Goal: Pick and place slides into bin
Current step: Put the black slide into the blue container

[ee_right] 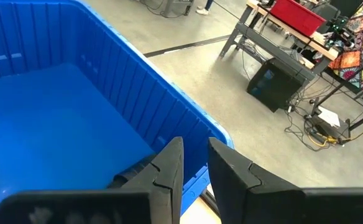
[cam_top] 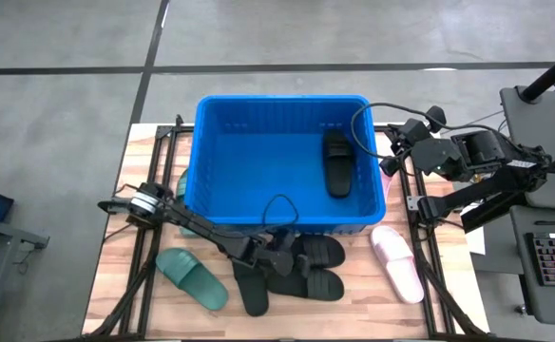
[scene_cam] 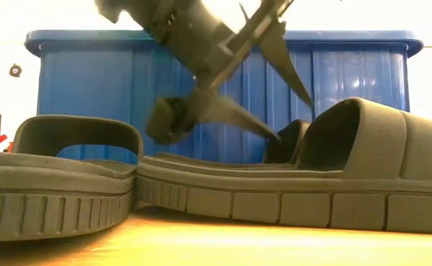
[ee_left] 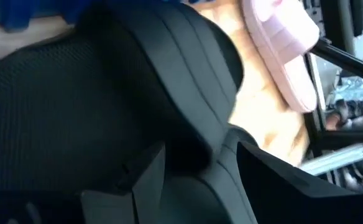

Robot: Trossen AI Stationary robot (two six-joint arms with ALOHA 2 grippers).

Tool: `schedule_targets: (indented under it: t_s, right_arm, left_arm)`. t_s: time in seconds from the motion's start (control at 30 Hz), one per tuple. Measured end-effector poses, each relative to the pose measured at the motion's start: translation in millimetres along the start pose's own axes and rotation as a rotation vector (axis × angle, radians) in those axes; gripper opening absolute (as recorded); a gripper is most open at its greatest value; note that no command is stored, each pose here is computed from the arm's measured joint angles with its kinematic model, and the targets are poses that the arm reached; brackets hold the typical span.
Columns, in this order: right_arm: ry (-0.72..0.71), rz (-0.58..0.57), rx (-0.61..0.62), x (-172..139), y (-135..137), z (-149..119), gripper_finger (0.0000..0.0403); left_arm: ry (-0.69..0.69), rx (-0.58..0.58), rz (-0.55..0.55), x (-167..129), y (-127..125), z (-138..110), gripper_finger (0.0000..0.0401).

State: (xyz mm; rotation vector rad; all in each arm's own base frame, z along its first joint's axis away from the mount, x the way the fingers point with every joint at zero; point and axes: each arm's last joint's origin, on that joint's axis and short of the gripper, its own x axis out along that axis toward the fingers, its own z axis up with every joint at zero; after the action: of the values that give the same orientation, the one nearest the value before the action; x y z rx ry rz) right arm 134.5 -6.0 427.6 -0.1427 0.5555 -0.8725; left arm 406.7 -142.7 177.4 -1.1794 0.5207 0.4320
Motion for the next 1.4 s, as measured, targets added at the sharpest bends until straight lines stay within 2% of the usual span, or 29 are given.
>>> schedule_targets:
  t_s: [0.27,0.83,1.07,1.23,1.4]
  right_arm:
    - [0.0,0.0,-0.016,0,0,0,0.0065]
    - [0.0,0.0,-0.026,0,0,0,0.0062]
    - [-0.001,0.0,-0.026,0,0,0,0.006]
    - [-0.001,0.0,-0.026,0,0,0,0.006]
    - [-0.002,0.0,-0.024,0,0,0,0.0063]
  left_arm:
    - [-0.073,-0.043,-0.044,5,-4,18,0.0185]
    - [-0.048,-0.034,-0.032,6,0,18,0.0185]
    - [-0.018,0.071,-0.059,7,-2,19,0.0185]
    - [0.01,0.033,-0.06,21,5,18,0.0185]
    - [0.044,-0.015,-0.132,36,7,17,0.0185]
